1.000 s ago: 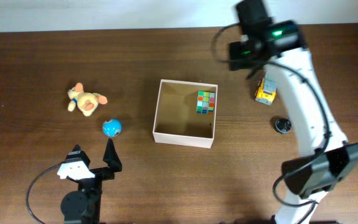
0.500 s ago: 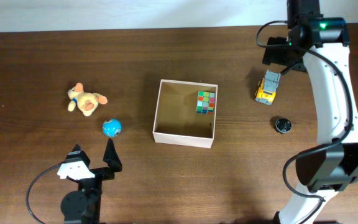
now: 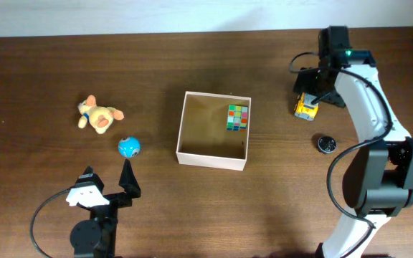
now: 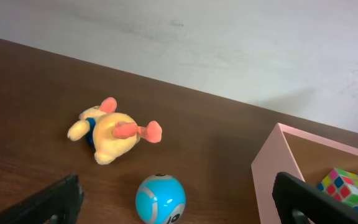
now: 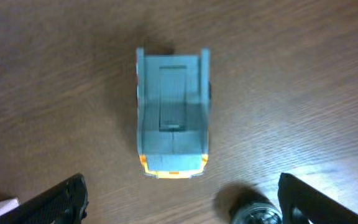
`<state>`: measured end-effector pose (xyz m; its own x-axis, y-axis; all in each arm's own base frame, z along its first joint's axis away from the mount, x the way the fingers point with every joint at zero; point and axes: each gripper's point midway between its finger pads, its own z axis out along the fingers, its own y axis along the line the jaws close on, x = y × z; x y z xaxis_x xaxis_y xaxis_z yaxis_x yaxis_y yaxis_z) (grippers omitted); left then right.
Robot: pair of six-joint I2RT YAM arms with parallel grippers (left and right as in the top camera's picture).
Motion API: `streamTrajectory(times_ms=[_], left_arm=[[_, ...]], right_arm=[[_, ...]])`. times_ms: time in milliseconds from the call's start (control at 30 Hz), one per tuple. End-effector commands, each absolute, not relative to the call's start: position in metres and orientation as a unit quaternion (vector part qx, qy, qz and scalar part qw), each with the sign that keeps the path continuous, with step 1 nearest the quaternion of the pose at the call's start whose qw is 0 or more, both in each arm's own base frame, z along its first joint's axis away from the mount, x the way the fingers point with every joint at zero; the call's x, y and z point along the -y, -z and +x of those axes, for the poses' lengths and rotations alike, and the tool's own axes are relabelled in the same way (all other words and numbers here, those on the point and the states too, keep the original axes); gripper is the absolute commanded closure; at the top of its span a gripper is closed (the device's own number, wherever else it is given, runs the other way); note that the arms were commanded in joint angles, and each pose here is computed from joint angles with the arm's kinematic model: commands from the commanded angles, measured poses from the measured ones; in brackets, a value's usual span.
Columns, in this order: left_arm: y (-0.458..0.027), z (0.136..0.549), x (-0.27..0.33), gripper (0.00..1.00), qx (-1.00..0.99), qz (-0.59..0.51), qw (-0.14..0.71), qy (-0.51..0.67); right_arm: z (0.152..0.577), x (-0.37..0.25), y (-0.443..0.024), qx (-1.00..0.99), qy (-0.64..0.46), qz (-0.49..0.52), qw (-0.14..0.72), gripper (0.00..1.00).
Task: Pack container
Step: 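Move the right gripper over the yellow toy truck and lower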
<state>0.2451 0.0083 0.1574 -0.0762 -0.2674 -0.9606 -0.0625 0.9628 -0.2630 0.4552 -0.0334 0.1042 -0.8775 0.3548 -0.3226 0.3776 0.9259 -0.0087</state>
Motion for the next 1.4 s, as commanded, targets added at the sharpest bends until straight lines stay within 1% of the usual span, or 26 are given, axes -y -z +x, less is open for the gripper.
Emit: streamTrajectory(times_ms=[0,233,433,633,667,767,1000,1367], left_arm=[[-0.157,0.245,-0.007,0.01,-0.729,-0.104,0.672,0.075],[-0.157,0.245,-0.007,0.01,-0.729,-0.104,0.672,0.075],[-0.157,0.245,-0.007,0.01,-0.729,-0.104,0.672,0.075],[-0.157,0.245,-0.007,0.01,-0.729,-0.104,0.672,0.075],[-0.157,0.245,-0.007,0.01,-0.729,-0.104,0.672,0.075],[-0.157,0.245,-0.007,0.01,-0.729,-0.104,0.672,0.075],[-0.157,0.245,-0.007,0.01,-0.729,-0.104,0.672,0.075],[-0.157,0.245,-0.007,0.01,-0.729,-0.104,0.672,0.075]], right_arm=[[0.450,0.029,-0.083,-0.972,0.020,0.182,0.147,0.08],[0.449,0.029,-0.058,-0.974,0.021,0.164,0.154,0.09],[0.457,0.029,-0.055,-0.976,0.025,0.130,0.174,0.10],[0.467,0.031,-0.055,-0.971,0.026,0.129,0.199,0.11],[0.468,0.031,-0.055,-0.971,0.026,0.129,0.200,0.13],[0.470,0.032,-0.056,-0.970,0.027,0.130,0.205,0.14],[0.475,0.036,-0.058,-0.966,0.037,0.134,0.217,0.14],[0.476,0.041,-0.037,-0.967,0.051,0.142,0.204,0.15]])
